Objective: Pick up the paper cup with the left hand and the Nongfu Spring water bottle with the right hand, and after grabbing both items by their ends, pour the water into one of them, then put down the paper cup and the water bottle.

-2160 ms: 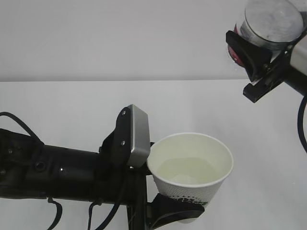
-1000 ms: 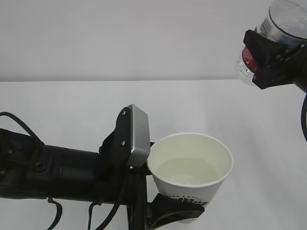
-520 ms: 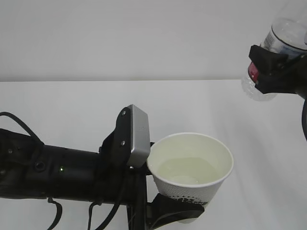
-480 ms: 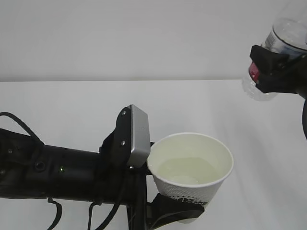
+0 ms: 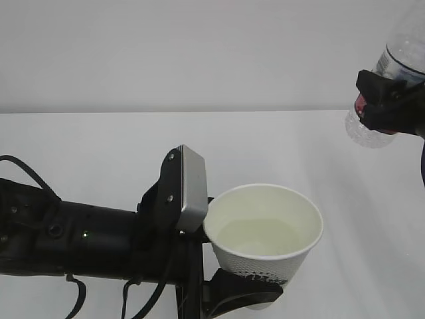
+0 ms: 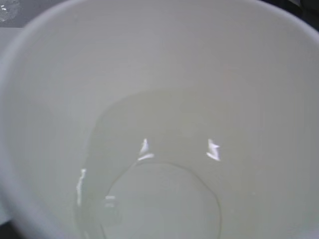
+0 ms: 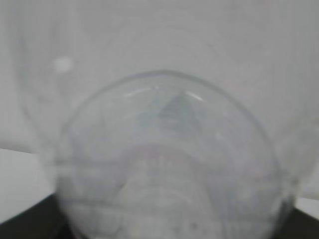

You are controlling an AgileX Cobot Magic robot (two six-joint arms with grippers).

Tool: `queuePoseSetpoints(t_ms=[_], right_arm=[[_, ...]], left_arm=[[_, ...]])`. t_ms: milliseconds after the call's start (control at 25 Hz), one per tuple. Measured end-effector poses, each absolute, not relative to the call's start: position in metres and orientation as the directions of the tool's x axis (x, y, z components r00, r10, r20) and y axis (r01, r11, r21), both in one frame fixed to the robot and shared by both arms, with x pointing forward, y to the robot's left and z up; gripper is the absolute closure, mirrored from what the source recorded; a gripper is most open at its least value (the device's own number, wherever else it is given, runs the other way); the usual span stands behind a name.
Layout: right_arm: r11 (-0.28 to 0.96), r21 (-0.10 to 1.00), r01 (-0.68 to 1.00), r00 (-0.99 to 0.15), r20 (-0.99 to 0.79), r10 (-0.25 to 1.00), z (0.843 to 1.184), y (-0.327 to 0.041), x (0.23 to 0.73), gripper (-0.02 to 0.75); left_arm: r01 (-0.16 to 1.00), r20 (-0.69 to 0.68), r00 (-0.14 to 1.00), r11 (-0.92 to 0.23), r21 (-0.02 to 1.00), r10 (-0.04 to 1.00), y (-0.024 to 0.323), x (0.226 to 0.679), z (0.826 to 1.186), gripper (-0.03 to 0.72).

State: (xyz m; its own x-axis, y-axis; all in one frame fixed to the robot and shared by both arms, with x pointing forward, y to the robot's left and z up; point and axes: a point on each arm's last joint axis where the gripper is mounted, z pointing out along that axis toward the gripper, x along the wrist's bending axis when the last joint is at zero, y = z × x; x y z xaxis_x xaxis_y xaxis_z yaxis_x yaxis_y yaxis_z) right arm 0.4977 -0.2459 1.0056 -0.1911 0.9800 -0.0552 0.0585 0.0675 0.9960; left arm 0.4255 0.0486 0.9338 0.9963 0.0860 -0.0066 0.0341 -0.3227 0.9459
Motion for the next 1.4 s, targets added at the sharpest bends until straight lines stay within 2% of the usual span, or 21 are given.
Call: queuePoseSetpoints(t_ms=[160, 720, 1080, 1400], right_arm=[[0.072, 0.995, 0.073, -0.184, -0.057, 0.981, 1.0, -0.247, 0.494, 0.28], [0.022, 0.991, 0.128, -0.058, -0.015, 0.998, 0.95, -0.262, 0.479, 0.28], [0.073, 0.988, 0.139, 0.0, -0.073, 0.997, 0.943, -0.268, 0.481, 0.28], [0.106, 0.987, 0.119, 0.007, -0.108, 0.994, 0.946, -0.267, 0.489, 0.28]], left_arm=[[0.034, -0.007, 0.996, -0.323, 0.946, 0.086, 0.049, 0.426, 0.934, 0.192], [0.034, -0.006, 0.996, -0.323, 0.946, 0.086, 0.049, 0.426, 0.934, 0.192], [0.034, -0.006, 0.996, -0.323, 0.946, 0.086, 0.049, 0.426, 0.934, 0.192], [0.034, -0.006, 0.996, -0.325, 0.945, 0.087, 0.049, 0.426, 0.934, 0.192]])
